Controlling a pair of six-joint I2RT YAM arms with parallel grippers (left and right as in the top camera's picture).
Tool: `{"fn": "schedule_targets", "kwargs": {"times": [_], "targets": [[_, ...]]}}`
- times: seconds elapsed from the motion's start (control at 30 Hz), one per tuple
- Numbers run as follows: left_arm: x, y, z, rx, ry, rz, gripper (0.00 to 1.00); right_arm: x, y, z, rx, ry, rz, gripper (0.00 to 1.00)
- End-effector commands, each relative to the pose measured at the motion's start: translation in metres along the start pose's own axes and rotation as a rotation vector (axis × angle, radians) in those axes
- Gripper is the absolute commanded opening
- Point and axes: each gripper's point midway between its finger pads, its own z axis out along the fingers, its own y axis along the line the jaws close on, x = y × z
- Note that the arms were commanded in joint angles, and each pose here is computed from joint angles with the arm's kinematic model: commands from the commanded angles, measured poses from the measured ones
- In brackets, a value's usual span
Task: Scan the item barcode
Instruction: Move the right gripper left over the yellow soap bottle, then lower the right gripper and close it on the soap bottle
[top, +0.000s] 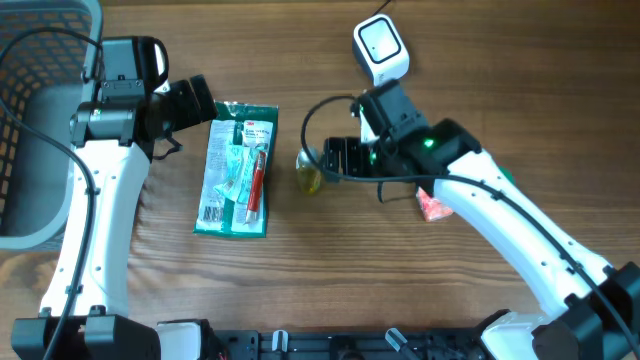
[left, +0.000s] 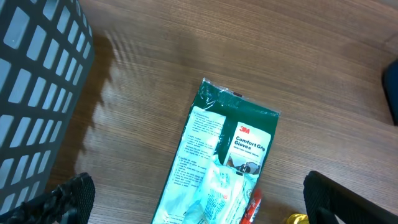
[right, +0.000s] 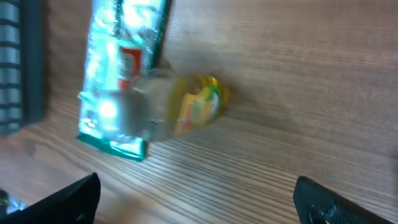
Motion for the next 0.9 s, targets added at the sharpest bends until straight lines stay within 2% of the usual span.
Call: {"fn": "schedule_targets", "kwargs": {"times": [0.0, 0.17, 0.6, 0.87], "targets": [[-0.007, -0.001, -0.006, 0.009, -0.022, -0.013, 1.00, -0.032, 0.029, -0.038, -0.042, -0.095, -0.041, 1.00], [-0.007, -0.001, -0.006, 0.008, -0.022, -0.013, 1.00, -0.039, 0.039, -0.050, -0.058, -0.123, -0.079, 1.00], [-0.007, -0.001, -0.006, 0.008, -0.022, -0.013, 1.00, -0.022, 0.043, -0.012, 0.149, -0.140, -0.213, 1.00], [-0.007, -0.001, -0.006, 0.008, -0.023, -0.013, 1.00, -0.020, 0.042, 0.020, 0.214, -0.123, -0.238, 1.00]]}}
